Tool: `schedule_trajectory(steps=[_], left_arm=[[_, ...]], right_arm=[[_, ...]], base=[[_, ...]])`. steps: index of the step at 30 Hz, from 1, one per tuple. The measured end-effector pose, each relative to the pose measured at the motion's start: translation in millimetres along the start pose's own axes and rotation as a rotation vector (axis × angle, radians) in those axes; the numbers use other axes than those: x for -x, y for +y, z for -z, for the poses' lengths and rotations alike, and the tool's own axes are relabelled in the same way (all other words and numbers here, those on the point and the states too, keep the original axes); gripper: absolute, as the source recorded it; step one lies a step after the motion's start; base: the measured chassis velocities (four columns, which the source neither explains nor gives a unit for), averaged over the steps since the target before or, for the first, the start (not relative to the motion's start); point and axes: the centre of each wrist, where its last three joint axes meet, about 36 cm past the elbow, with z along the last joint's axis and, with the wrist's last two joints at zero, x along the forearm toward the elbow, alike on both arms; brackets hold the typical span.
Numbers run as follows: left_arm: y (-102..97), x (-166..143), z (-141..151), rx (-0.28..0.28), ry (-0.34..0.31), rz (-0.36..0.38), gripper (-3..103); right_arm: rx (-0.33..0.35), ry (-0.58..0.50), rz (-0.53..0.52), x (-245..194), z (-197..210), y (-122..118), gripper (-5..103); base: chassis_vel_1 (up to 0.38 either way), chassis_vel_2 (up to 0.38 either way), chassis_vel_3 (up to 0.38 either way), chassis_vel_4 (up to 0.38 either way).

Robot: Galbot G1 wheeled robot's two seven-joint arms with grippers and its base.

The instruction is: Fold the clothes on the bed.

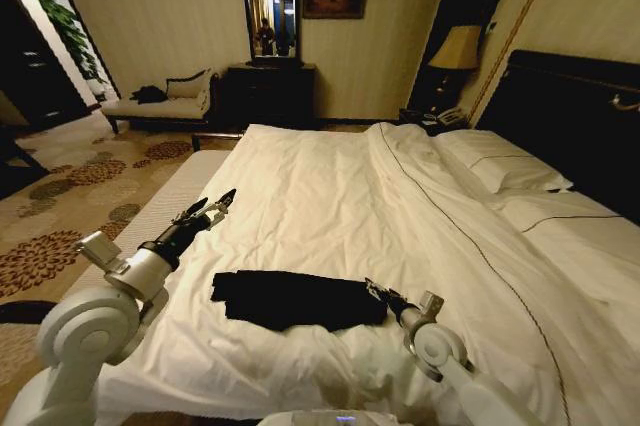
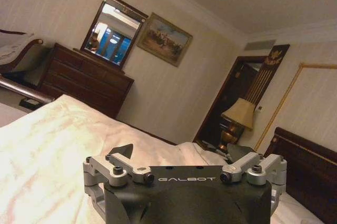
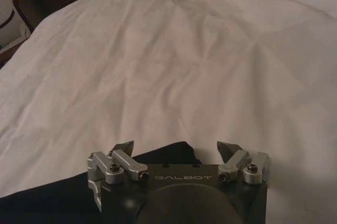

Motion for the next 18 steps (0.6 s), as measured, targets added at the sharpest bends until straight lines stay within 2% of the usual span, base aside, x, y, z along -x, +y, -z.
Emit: schedule_trajectory(steps=[3, 7, 9, 13, 14, 16, 17, 18], left_arm=[[2.5, 1.3, -0.8, 0.008, 0.005, 0.012, 100], [5.9, 2.8, -1.9, 0.012, 0.009, 0.027, 100], [6.3, 3.0, -2.3, 0.014, 0.01, 0.029, 100], [8.7, 4.7, -3.0, 0.024, 0.013, 0.041, 100], [8.7, 4.7, -3.0, 0.024, 0.013, 0.041, 100], [9.5, 5.6, -3.0, 0.025, 0.012, 0.043, 100], [9.7, 6.0, -3.0, 0.026, 0.012, 0.043, 100], [9.8, 6.5, -3.1, 0.028, 0.012, 0.044, 100]], right_arm=[[0.003, 0.007, 0.017, -0.8, 0.0, 1.4, 84], [-0.003, 0.016, 0.034, -1.7, -0.7, 3.2, 62], [-0.004, 0.017, 0.034, -1.4, -0.5, 3.3, 62], [-0.011, 0.022, 0.037, -3.8, -0.8, 3.3, 41], [-0.011, 0.022, 0.037, -3.8, -0.8, 3.3, 41], [-0.019, 0.027, 0.035, -5.4, -2.9, 2.7, 30], [-0.022, 0.028, 0.034, -5.7, -3.7, 2.4, 30], [-0.025, 0.03, 0.034, -6.0, -4.6, 2.3, 24]], base=[[0.0, 0.0, 0.0, 0.0], [0.0, 0.0, 0.0, 0.0], [0.0, 0.0, 0.0, 0.0], [0.0, 0.0, 0.0, 0.0], [0.0, 0.0, 0.0, 0.0], [0.0, 0.0, 0.0, 0.0], [0.0, 0.0, 0.0, 0.0], [0.0, 0.0, 0.0, 0.0]])
